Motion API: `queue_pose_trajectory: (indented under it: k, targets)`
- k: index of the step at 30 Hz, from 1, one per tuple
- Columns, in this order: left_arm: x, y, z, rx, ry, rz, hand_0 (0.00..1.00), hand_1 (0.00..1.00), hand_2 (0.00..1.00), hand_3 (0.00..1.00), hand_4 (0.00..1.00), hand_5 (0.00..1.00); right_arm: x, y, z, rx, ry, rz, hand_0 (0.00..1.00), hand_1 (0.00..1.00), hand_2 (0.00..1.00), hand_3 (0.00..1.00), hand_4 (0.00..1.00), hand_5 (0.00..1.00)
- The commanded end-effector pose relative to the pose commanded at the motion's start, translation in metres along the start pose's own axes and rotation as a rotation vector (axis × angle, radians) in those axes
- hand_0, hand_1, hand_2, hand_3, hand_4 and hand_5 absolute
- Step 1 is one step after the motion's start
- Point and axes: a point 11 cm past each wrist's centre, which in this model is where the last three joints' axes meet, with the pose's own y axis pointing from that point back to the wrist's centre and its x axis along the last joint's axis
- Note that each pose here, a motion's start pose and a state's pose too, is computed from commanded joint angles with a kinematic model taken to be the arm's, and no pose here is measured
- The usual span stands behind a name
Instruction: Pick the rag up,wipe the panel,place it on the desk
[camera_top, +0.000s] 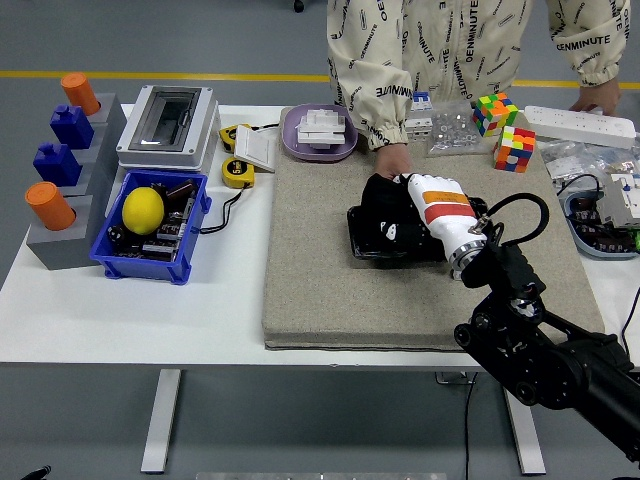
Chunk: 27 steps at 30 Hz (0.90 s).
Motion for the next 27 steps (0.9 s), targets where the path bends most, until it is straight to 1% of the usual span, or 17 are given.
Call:
queue_pose_trajectory:
  k: [8,19,27]
  targets:
    - [0.000,0.000,0.001,-0.001,-0.006,0.000,0.653,0.660,0.694,0.581,0.674,0.438,-0.015,0.003,-0.026,0.067,0.002,-0.042,0.412,0.489,0.537,0.515,0.698,0.181]
    - [0.001,0.000,0.001,-0.001,-0.011,0.002,0.653,0.661,0.694,0.581,0.674,0.437,-0.032,0.010,-0.055,0.144,0.001,-0.090,0.412,0.489,0.537,0.515,0.698,0.182]
    - [0.001,0.000,0.003,-0.005,-0.009,0.002,0.653,0.661,0.694,0.580,0.673,0.434,-0.037,0.013,-0.065,0.178,0.013,-0.108,0.412,0.489,0.536,0.515,0.699,0.182]
